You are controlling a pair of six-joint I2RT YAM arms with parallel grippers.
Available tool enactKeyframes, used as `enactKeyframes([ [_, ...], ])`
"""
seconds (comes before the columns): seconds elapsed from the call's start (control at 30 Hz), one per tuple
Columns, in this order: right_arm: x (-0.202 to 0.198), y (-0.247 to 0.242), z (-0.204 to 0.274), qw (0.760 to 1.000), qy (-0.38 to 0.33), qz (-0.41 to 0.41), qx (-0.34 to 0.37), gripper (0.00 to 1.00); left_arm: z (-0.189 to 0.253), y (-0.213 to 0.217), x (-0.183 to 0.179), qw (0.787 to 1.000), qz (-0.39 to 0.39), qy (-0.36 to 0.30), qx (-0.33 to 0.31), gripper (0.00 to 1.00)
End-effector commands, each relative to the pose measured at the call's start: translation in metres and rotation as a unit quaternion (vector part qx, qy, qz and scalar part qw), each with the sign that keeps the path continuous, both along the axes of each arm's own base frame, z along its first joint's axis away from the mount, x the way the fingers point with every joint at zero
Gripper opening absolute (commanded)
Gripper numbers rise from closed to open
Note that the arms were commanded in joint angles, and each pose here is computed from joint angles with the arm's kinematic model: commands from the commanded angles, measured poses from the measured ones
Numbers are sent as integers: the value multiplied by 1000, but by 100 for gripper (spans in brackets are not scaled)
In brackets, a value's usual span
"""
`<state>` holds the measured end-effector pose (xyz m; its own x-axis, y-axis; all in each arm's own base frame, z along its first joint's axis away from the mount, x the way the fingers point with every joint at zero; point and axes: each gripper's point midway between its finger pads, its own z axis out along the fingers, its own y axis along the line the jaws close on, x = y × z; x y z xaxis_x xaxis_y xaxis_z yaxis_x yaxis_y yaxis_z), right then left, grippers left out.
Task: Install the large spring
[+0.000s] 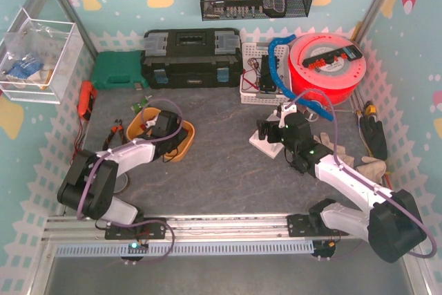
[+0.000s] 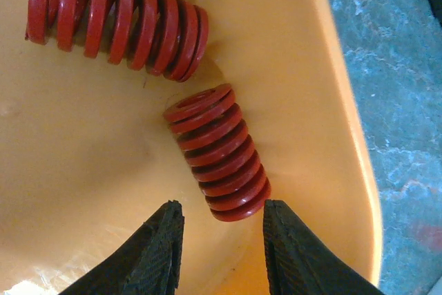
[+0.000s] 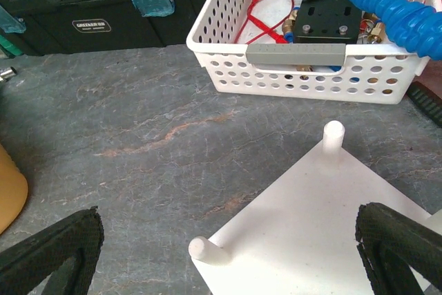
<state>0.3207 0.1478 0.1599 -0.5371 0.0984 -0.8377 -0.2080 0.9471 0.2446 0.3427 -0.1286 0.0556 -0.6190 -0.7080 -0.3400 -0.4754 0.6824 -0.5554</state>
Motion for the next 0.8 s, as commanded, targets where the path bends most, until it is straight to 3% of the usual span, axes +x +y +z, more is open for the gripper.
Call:
enactKeyframes([
  [0.0, 0, 0, 0, 1000, -7, -3, -1, 99, -4, -2, 8, 1000, 5, 3, -4, 37],
  [0.4, 2, -1, -5, 1000, -1, -6, -7, 99, -19, 14, 10, 999, 27, 14, 25, 41],
  [0.77, 3, -2, -8, 1000, 1, -9, -12, 99, 23, 14, 18, 998, 53, -36, -8, 42],
])
